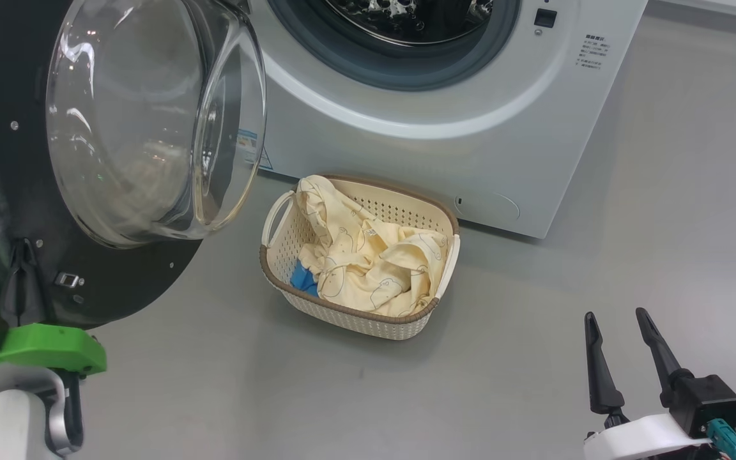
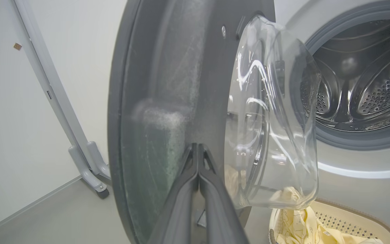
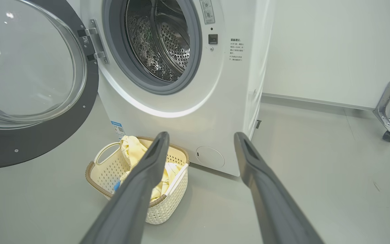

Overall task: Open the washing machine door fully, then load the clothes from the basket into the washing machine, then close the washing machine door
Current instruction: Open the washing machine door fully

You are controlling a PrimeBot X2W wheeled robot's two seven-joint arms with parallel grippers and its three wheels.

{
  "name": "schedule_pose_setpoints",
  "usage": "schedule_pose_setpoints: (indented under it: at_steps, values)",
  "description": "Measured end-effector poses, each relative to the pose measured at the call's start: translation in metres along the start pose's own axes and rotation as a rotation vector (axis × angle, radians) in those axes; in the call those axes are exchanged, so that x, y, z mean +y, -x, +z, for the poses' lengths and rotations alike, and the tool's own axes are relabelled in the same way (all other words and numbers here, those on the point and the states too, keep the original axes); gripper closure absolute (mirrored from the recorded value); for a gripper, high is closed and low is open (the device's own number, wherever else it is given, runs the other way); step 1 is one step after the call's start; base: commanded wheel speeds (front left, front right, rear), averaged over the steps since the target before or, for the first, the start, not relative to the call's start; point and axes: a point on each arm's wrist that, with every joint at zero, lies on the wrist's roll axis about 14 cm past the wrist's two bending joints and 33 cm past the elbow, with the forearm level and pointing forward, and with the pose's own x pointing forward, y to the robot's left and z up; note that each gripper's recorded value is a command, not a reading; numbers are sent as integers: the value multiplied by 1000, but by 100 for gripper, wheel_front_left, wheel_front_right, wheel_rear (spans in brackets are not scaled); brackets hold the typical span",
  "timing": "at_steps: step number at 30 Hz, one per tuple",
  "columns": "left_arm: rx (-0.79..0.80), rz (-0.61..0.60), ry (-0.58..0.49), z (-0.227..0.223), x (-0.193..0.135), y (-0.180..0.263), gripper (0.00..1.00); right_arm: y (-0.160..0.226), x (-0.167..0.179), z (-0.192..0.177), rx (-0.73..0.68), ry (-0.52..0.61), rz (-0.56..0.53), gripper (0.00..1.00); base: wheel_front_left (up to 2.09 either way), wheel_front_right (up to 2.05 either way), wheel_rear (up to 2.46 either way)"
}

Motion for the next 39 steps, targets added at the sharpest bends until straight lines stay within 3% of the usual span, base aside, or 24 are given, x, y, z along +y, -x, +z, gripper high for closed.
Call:
schedule_pose_setpoints:
  at_steps: [15,28,39]
  values:
    - [4,78,-32,8,28,-30,100,-9,-6,-8,15,-6,5,0,0,0,0]
    - [118,131,-70,-12,43,-58,100,-22,-20,-15,20,13,11,0,0,0,0]
    - [168,158,-101,-26,40,-84,100,-31,-44,-27,39,37,-13,0,0,0,0]
